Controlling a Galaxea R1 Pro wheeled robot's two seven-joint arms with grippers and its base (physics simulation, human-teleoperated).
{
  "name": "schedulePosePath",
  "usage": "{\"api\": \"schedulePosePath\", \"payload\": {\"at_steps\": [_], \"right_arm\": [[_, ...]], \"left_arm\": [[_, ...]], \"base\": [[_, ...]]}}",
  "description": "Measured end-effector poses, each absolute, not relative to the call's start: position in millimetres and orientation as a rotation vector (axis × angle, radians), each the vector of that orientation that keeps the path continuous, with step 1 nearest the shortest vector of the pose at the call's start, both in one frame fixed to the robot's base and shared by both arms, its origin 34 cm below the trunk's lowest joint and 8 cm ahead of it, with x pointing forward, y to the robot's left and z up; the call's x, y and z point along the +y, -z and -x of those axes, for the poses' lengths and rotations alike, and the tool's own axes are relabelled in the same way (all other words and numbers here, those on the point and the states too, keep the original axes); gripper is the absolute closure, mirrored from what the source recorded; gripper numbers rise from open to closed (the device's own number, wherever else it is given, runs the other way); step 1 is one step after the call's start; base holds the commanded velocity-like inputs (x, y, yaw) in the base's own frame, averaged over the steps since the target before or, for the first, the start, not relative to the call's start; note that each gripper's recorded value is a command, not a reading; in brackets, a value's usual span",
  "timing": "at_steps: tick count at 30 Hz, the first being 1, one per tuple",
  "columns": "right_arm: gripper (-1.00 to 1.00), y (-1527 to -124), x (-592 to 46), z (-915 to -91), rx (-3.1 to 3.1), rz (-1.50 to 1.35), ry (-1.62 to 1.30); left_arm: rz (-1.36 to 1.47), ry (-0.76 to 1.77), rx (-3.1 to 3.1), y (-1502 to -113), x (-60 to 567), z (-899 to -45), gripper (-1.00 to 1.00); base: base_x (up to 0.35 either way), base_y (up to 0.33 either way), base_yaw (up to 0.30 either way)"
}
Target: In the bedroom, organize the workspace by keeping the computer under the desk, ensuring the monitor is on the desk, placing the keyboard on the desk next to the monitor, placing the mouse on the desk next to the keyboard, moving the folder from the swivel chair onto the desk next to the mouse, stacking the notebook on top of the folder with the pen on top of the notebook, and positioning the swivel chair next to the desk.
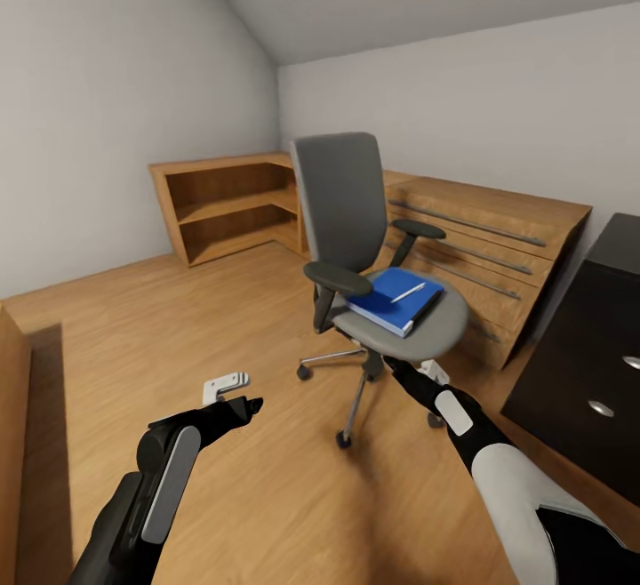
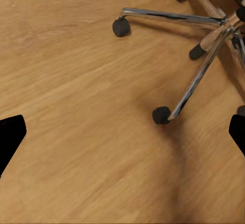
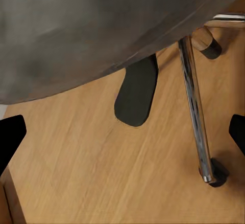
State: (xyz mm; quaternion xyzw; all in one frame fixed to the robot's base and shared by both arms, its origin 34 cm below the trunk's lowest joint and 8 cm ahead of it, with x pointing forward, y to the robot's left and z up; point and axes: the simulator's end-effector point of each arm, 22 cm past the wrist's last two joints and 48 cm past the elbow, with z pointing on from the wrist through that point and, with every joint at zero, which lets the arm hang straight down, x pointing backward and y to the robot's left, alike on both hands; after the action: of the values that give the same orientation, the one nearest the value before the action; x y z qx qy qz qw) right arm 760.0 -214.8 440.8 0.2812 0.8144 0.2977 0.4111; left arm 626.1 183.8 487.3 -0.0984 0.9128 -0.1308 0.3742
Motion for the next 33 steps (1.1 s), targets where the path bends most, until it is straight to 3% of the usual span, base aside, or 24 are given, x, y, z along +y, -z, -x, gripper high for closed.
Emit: {"api": "schedulePosePath", "payload": {"at_steps": [13,20,33], "right_arm": [[-1.0,-441.8,-216.4,-760.9,2.044,-0.714,-0.752],[-1.0,-441.1,-217.7,-760.9,2.045,-0.716,-0.75],[-1.0,-441.4,-223.1,-761.1,2.041,-0.721,-0.744]], "left_arm": [[0.253,0.335,2.344,-484.5,183.6,-625.3,-1.0],[0.253,0.333,2.349,-482.1,183.7,-624.8,-1.0],[0.253,0.33,2.349,-482.3,184.4,-624.9,-1.0]], "base": [[0.168,0.075,0.0],[-0.29,-0.051,0.0],[-0.215,-0.214,0.0]]}}
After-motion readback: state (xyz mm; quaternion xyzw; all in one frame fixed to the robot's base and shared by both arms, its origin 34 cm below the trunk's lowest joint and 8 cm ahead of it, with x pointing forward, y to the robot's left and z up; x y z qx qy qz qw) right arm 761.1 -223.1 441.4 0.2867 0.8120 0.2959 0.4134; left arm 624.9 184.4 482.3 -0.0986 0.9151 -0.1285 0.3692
